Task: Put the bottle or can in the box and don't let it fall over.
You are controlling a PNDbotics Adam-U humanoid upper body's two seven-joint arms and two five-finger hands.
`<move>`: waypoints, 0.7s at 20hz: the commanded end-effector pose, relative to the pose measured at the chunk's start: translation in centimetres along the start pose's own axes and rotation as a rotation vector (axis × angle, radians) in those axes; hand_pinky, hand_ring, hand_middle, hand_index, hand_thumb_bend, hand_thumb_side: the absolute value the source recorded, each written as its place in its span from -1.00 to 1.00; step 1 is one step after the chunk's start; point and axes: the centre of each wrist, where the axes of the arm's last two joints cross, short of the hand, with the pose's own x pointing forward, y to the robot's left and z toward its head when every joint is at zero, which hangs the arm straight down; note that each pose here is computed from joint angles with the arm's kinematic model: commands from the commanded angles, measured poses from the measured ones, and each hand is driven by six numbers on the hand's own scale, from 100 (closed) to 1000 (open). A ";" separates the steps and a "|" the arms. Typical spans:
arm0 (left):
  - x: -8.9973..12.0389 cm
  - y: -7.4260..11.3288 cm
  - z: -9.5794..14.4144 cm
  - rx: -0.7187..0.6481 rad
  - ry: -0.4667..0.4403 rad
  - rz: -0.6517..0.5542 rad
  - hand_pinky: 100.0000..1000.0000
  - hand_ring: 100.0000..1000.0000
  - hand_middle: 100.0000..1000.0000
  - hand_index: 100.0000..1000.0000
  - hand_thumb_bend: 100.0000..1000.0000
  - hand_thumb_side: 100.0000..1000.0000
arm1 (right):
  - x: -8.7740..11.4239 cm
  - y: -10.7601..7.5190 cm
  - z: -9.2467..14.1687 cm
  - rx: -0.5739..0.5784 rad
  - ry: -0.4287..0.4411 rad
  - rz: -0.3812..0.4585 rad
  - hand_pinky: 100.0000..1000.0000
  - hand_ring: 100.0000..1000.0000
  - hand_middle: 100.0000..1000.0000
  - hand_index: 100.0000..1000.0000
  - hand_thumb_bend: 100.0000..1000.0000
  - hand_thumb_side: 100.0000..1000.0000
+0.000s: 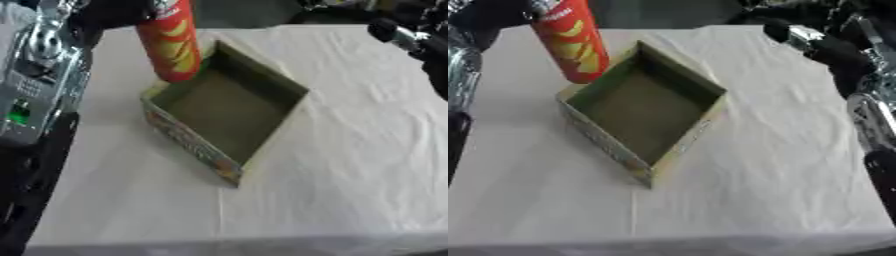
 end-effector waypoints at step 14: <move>-7.2 -2.9 -1.3 0.018 0.095 -0.033 -0.04 -0.09 -0.38 -0.60 -1.00 -0.90 | 2.0 -0.5 0.0 -0.015 -0.077 -0.005 0.94 0.86 0.78 0.97 0.72 -0.63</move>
